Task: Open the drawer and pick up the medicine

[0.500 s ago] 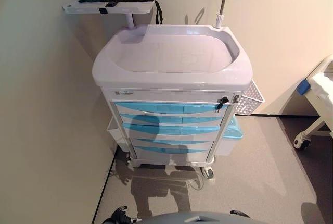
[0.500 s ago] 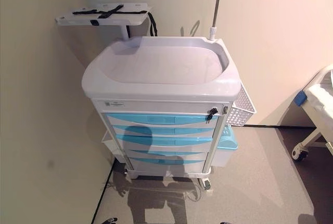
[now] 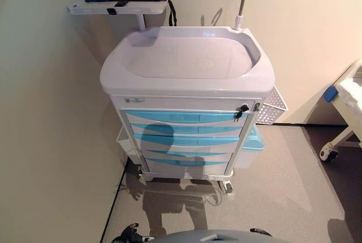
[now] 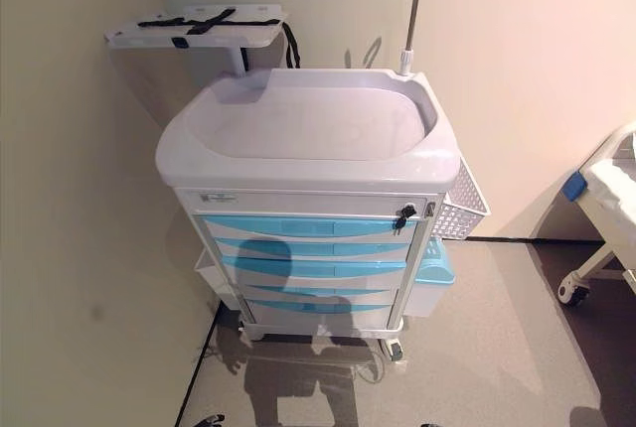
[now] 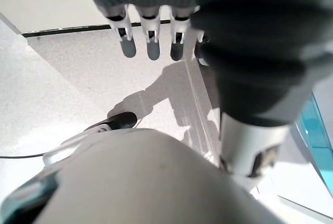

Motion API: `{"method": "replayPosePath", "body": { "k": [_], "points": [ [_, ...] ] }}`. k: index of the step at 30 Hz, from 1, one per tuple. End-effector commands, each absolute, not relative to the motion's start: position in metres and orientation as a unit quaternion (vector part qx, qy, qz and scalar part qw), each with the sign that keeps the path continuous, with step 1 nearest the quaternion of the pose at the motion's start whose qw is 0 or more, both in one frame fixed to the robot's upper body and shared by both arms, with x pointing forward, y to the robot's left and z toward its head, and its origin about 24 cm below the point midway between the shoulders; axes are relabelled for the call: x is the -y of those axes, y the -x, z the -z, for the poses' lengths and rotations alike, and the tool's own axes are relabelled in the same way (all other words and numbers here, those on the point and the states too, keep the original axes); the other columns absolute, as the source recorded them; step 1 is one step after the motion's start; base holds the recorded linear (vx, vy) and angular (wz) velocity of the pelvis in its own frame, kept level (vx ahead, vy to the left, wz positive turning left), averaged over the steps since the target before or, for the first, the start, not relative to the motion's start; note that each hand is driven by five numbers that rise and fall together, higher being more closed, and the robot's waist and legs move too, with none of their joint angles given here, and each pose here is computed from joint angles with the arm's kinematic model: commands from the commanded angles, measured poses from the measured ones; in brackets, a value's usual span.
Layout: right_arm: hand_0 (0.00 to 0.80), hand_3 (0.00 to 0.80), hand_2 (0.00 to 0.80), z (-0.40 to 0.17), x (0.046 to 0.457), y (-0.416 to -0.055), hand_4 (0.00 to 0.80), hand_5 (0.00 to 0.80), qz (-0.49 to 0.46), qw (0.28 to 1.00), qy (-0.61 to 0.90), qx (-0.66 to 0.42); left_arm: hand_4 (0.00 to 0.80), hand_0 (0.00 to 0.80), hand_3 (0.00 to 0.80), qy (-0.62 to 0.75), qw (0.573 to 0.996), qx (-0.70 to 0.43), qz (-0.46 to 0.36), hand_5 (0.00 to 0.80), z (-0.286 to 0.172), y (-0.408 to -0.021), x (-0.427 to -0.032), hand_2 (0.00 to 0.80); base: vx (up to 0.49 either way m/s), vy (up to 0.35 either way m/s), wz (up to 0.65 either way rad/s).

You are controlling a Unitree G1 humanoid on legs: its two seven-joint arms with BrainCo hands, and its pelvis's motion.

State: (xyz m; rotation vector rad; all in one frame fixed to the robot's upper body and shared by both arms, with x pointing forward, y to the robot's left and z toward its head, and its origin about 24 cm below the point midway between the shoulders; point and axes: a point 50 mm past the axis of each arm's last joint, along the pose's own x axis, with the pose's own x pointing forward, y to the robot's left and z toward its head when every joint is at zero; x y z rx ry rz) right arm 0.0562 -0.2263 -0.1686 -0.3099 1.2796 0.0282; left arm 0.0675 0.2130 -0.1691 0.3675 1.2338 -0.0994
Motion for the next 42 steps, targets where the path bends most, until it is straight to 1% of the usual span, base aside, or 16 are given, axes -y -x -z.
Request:
{"method": "replayPosePath", "body": {
  "k": [1,10,27,35,36,37,39,42],
  "points": [
    [0.000,0.000,0.000,0.165,0.226,-0.082,0.000,0.000,-0.017,0.806,0.162,-0.569,0.000,0.000,0.000,-0.168,0.806,-0.564,0.071,0.000,0.170,-0.082,-0.197,0.000,0.000,0.000,0.00],
    [0.000,0.000,0.000,0.165,0.227,-0.081,0.000,0.000,-0.014,0.804,0.161,-0.573,0.000,0.000,0.000,-0.165,0.805,-0.566,0.067,0.000,0.170,-0.081,-0.197,0.000,0.000,0.000,0.00],
    [0.000,0.000,0.000,0.165,0.230,-0.079,0.000,0.000,-0.004,0.803,0.155,-0.576,0.000,0.000,0.000,-0.115,0.814,-0.569,0.008,0.000,0.169,-0.082,-0.205,0.000,0.001,0.007,0.01],
    [0.000,0.000,0.000,0.159,0.231,-0.102,0.000,0.000,-0.007,0.821,0.167,-0.546,0.000,0.000,0.000,-0.107,0.834,-0.541,-0.023,0.000,0.163,-0.104,-0.212,0.000,-0.058,0.036,0.04],
    [0.000,0.000,0.000,0.156,0.232,-0.112,0.000,0.000,-0.007,0.828,0.173,-0.533,0.000,0.000,0.000,-0.106,0.841,-0.530,-0.029,0.000,0.160,-0.113,-0.213,0.000,-0.079,0.032,0.00],
    [0.000,0.000,0.000,0.156,0.232,-0.112,0.000,0.000,-0.007,0.828,0.173,-0.533,0.000,0.000,0.000,-0.106,0.841,-0.530,-0.029,0.000,0.160,-0.113,-0.213,0.000,-0.180,0.073,0.03],
    [0.000,0.000,0.000,0.149,0.235,-0.133,0.000,0.000,-0.001,0.844,0.182,-0.504,0.000,0.000,0.000,-0.104,0.859,-0.499,-0.037,0.000,0.153,-0.134,-0.214,0.000,-0.171,0.062,0.04],
    [0.000,0.000,0.000,0.142,0.238,-0.148,0.000,0.000,0.012,0.856,0.187,-0.482,0.000,0.000,0.000,-0.103,0.877,-0.467,-0.044,0.000,0.145,-0.154,-0.213,0.000,-0.127,0.042,0.05]
  ]
}}
